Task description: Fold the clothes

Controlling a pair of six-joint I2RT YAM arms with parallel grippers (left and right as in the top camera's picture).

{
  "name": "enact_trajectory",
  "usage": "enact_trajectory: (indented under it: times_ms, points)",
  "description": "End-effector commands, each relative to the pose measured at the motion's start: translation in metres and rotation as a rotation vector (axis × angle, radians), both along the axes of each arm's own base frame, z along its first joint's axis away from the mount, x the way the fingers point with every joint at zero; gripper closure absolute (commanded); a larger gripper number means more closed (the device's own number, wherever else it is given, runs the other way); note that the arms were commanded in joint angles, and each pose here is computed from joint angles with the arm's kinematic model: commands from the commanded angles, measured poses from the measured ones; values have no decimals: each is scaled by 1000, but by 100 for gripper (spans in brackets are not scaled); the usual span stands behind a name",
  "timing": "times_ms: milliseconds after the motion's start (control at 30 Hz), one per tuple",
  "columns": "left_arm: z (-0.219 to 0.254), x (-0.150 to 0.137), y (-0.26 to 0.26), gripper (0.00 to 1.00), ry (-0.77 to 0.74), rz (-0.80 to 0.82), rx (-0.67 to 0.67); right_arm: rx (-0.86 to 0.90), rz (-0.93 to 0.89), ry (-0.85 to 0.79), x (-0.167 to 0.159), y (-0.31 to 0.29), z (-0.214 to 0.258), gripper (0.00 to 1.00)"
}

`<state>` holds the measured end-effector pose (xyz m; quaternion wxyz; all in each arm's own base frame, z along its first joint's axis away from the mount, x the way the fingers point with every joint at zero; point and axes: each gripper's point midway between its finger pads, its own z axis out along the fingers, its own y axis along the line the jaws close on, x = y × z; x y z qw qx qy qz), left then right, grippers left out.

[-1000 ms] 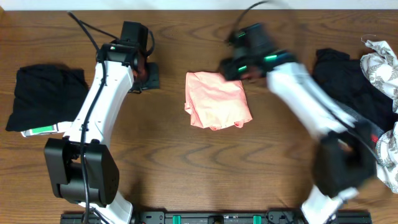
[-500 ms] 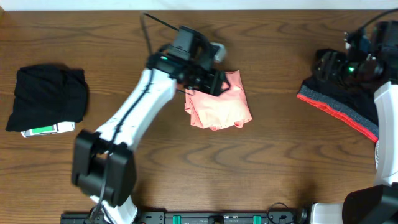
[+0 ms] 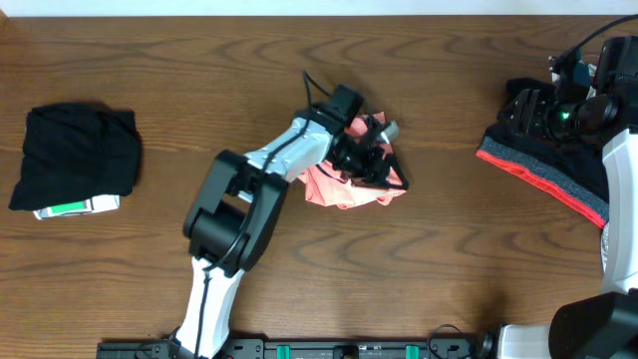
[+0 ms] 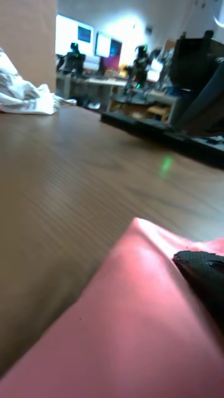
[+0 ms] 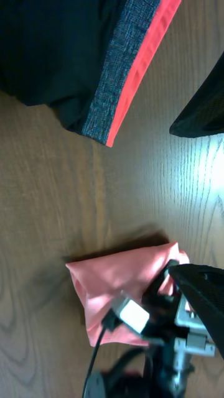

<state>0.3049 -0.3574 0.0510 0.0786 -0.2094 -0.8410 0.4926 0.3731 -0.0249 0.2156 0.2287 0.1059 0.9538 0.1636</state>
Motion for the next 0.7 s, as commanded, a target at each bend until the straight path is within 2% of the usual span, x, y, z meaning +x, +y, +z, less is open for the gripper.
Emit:
enact_trajectory:
  times_ms: [0, 233, 400, 667]
  points:
    - [-2, -9, -1, 41, 74, -11, -26, 8, 27, 4, -1, 3, -3, 37]
    - [-8, -9, 9, 41, 102, 7, 12, 9, 27, 7, -1, 3, -3, 37]
    - [-37, -16, 31, 41, 67, 5, 185, 10, 28, 12, -2, 4, -3, 37]
    - [-29, -25, 27, 41, 49, -57, 69, 10, 33, 20, -4, 4, -4, 37]
